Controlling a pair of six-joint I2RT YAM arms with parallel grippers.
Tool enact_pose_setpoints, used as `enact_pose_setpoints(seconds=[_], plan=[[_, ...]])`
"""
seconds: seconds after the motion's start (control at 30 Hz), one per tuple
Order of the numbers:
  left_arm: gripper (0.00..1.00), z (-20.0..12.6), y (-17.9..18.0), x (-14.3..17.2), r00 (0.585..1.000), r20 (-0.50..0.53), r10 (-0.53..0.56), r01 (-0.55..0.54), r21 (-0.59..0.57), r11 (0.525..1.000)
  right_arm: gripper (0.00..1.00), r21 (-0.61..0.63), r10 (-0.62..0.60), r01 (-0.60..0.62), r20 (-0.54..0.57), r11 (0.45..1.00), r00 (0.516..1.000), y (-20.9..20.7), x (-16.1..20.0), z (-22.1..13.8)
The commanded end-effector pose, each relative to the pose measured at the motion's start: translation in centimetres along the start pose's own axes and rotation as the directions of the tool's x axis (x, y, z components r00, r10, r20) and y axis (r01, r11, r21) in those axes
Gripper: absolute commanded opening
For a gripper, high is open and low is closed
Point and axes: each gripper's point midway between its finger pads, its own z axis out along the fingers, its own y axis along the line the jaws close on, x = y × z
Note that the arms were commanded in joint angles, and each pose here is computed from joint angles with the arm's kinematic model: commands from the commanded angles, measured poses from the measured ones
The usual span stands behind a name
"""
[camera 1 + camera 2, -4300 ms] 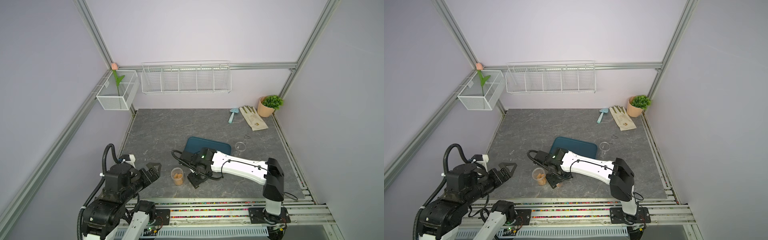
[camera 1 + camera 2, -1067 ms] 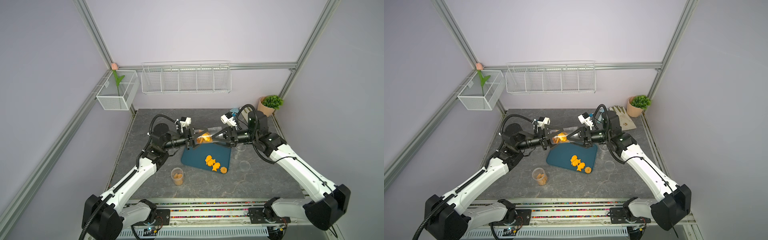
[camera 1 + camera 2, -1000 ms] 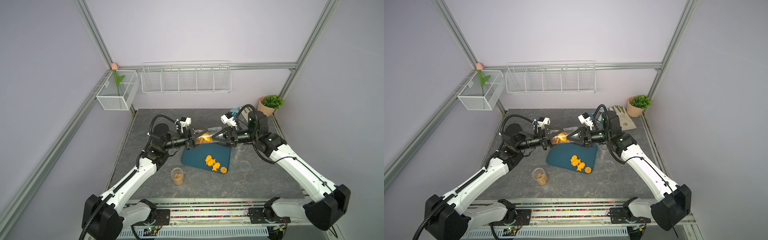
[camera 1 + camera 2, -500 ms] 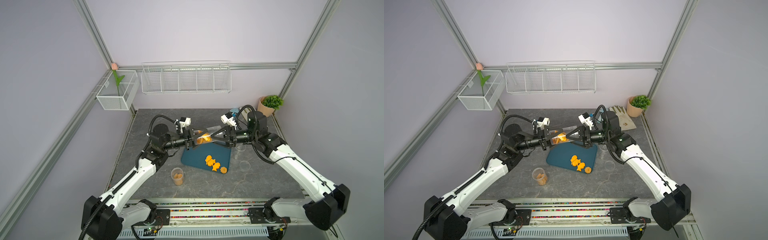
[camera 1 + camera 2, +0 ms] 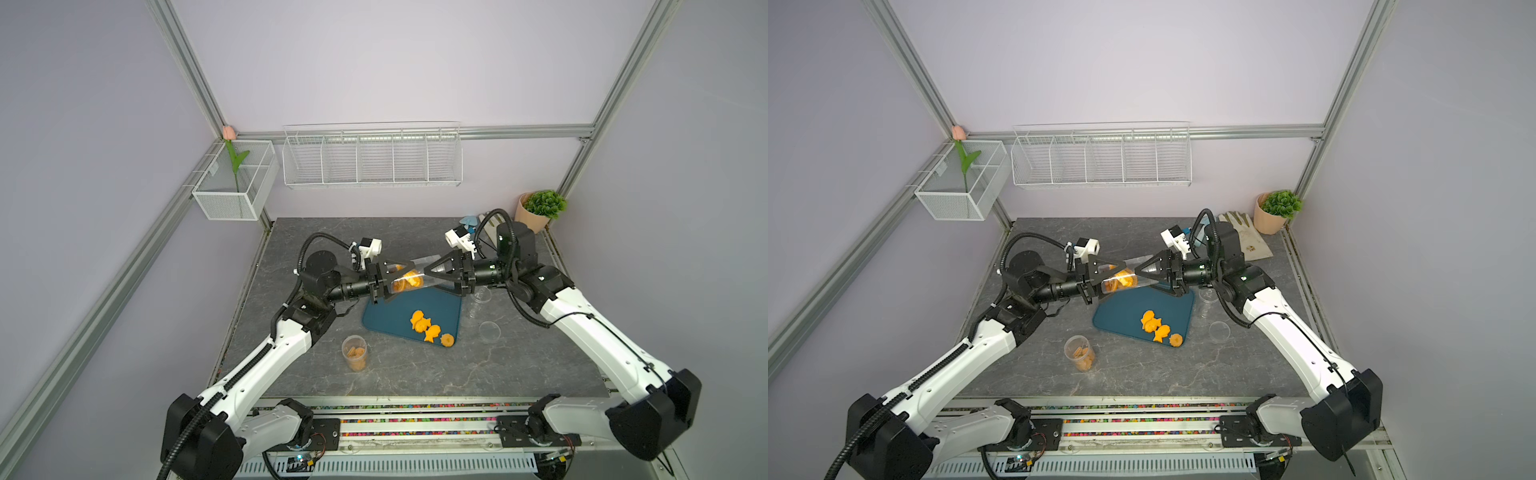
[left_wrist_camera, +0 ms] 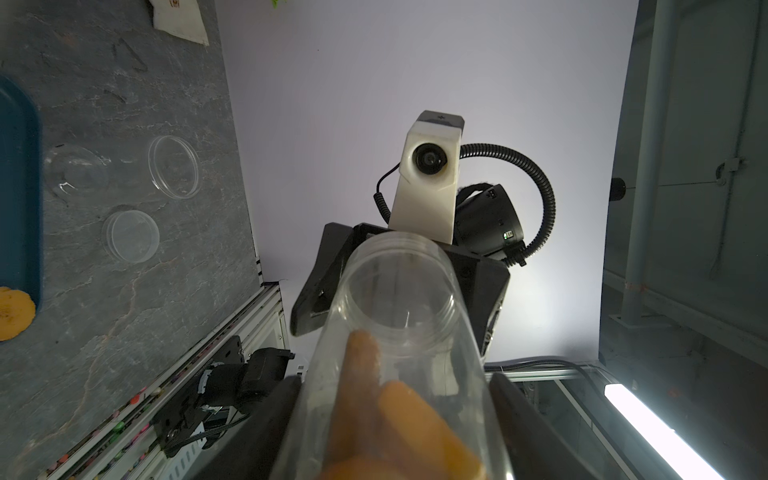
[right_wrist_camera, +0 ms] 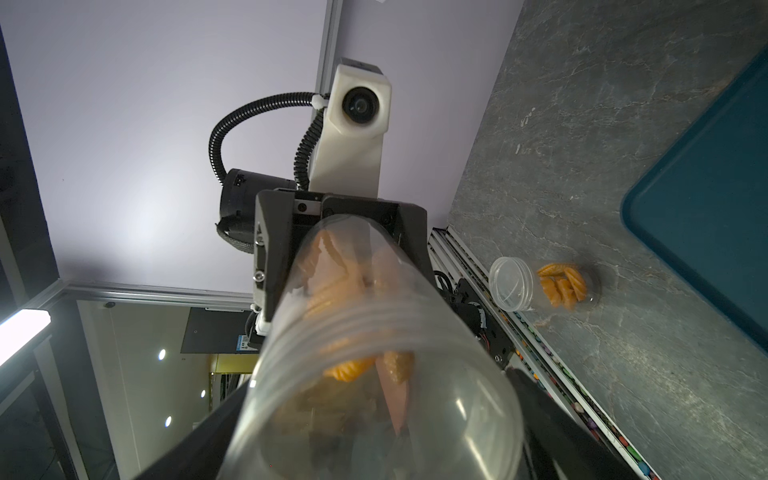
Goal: Pour the cookies out of the jar
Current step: Pick up the jar from the center of the board, then unscrew the lid from the jar.
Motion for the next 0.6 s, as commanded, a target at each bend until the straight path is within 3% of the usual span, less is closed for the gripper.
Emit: enact_pose_setpoints(seconds=[0.0,0.3,0.57], plan=[[0.67,-0.3,-1.2,0.9,0.999,-0.024,0.041,-0.04,0.039,0.998,0.88,-0.022,-0.031,0.031,-0.013,0.999,0.999,1.3,0.1,-0.7],[0.67,-0.2,-1.1,1.4,0.997,-0.061,0.039,-0.036,0.045,0.998,0.88,-0.146,-0.026,0.019,-0.044,0.989,0.999,3.5,0.2,-1.1],[0.68,-0.4,-1.2,1.8,0.996,-0.077,0.039,-0.036,0.043,0.998,0.97,-0.171,-0.05,0.04,-0.057,0.984,0.997,4.7,0.7,-1.6]])
